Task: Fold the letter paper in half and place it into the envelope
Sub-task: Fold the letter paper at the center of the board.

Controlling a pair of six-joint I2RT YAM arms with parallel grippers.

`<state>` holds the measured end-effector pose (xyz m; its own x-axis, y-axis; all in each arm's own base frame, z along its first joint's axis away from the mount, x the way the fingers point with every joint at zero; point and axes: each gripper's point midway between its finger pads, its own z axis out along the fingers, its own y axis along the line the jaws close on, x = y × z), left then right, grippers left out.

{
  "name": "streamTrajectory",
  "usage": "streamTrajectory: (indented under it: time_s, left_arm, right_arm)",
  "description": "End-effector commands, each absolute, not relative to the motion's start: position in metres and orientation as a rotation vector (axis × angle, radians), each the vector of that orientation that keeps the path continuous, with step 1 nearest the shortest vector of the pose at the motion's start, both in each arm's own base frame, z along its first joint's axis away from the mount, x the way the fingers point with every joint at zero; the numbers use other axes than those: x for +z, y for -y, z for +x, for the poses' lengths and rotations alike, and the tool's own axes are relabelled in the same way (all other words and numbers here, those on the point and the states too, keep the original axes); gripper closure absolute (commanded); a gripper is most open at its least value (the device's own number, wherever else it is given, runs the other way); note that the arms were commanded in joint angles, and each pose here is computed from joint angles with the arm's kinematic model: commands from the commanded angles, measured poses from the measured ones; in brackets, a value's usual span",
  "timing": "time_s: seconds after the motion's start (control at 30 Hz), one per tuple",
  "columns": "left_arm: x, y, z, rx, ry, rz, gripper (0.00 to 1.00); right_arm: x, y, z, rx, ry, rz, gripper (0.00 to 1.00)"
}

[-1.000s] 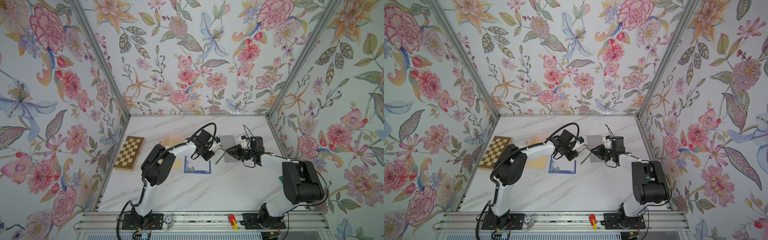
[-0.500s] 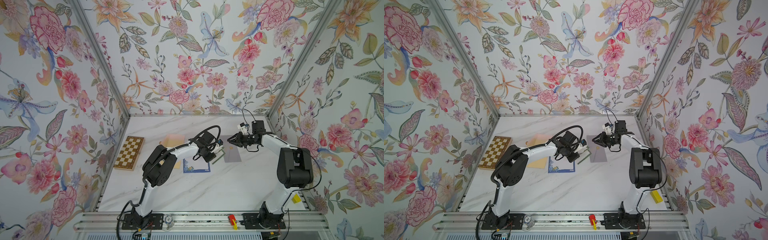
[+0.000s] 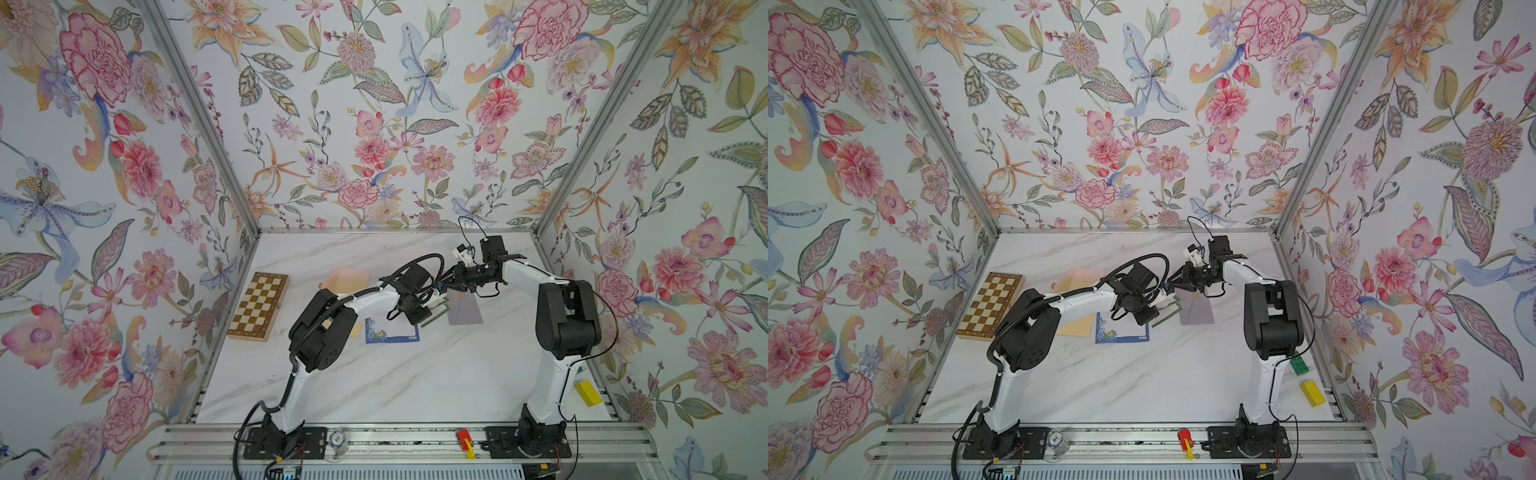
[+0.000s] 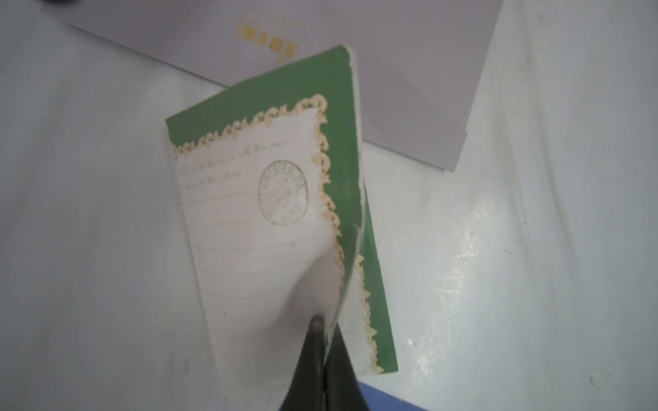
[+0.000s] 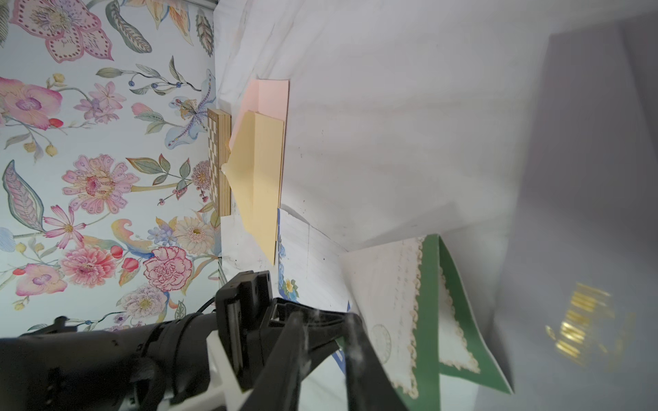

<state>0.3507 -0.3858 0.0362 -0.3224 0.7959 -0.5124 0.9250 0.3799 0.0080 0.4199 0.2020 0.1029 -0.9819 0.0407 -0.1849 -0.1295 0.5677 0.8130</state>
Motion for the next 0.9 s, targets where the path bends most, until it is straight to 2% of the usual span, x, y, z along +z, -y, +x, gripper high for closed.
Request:
streamTrajectory:
  time_s: [0.0, 0.5, 0.87]
  left_arm:
    - [0.031, 0.388, 0.343, -0.347, -2.173, 1.585, 1.0]
    - [0.028, 0.396, 0.316, -0.378, -2.085, 1.713, 1.0]
    - [0.023, 0.387, 0.305, -0.379, -2.094, 1.702, 1.0]
  right_arm:
    - [0.084, -0.204, 0.406, 1.348, -2.697, -0.11, 0.77]
    - [0.021, -0.206, 0.359, 1.178, -2.915, -0.152, 0.79]
    - [0.001, -0.189, 0.342, 1.053, -2.988, -0.123, 0.8]
